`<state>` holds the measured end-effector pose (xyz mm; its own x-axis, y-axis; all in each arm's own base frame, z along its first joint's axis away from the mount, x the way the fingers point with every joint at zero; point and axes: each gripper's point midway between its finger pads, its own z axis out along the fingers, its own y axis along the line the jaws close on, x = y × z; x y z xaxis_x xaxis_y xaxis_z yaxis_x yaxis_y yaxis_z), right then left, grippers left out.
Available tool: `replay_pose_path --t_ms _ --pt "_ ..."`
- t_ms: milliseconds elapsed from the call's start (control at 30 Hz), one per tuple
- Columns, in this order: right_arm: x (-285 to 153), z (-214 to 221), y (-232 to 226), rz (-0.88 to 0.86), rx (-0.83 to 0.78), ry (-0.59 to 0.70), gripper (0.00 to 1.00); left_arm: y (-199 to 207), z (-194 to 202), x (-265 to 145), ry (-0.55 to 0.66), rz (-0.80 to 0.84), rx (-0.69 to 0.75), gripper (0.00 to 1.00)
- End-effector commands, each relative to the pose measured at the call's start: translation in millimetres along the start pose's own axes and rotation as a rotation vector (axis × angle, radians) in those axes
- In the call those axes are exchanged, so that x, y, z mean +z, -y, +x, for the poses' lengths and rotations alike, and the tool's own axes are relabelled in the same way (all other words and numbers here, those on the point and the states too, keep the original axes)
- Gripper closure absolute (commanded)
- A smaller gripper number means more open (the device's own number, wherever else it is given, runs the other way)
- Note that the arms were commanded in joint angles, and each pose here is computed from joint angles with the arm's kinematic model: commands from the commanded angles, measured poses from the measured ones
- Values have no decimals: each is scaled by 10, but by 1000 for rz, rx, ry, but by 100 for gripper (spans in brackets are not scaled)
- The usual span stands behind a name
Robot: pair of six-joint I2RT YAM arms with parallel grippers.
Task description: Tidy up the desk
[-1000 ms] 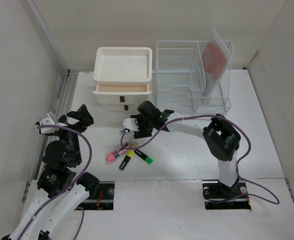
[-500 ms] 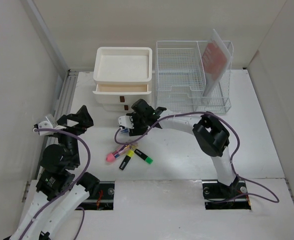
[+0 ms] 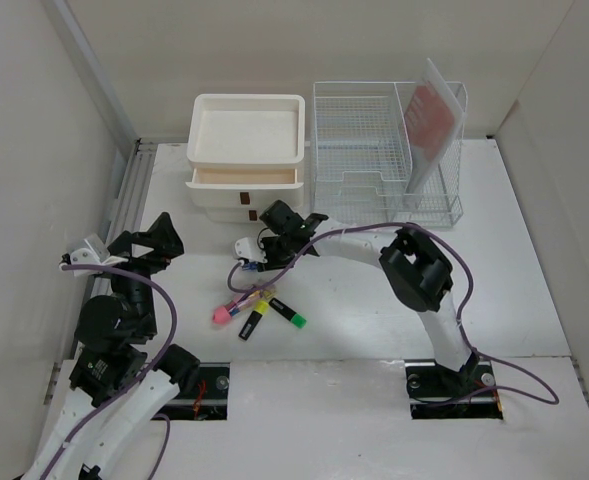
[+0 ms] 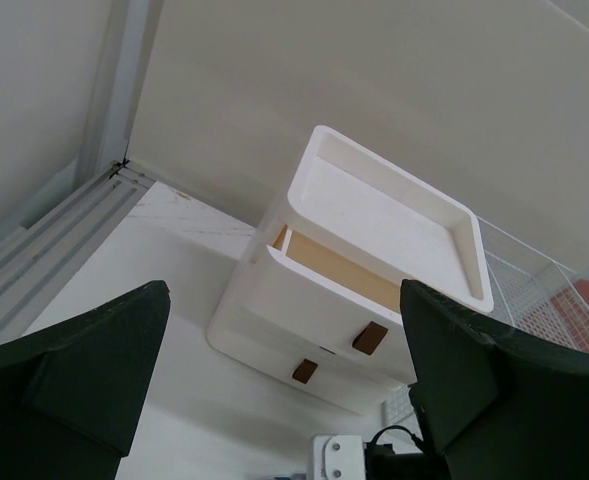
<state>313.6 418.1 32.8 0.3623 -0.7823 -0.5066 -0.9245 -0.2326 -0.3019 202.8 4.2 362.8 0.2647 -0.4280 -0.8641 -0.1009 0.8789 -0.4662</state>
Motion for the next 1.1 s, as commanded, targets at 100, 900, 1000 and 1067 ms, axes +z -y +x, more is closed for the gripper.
replay_pose_path --t_ms 100,900,1000,1067 --pt "60 17 -225 -89 5 -7 73 54 -111 -3 38 27 -27 0" --pt "-1602 -976 553 354 88 166 92 53 1 40 18 20 12 0" --pt "-1812 -1214 488 301 66 244 92 66 50 68 4 16 25 0" --pt "-1977 -1377 475 306 45 291 92 66 50 69 4 16 25 0"
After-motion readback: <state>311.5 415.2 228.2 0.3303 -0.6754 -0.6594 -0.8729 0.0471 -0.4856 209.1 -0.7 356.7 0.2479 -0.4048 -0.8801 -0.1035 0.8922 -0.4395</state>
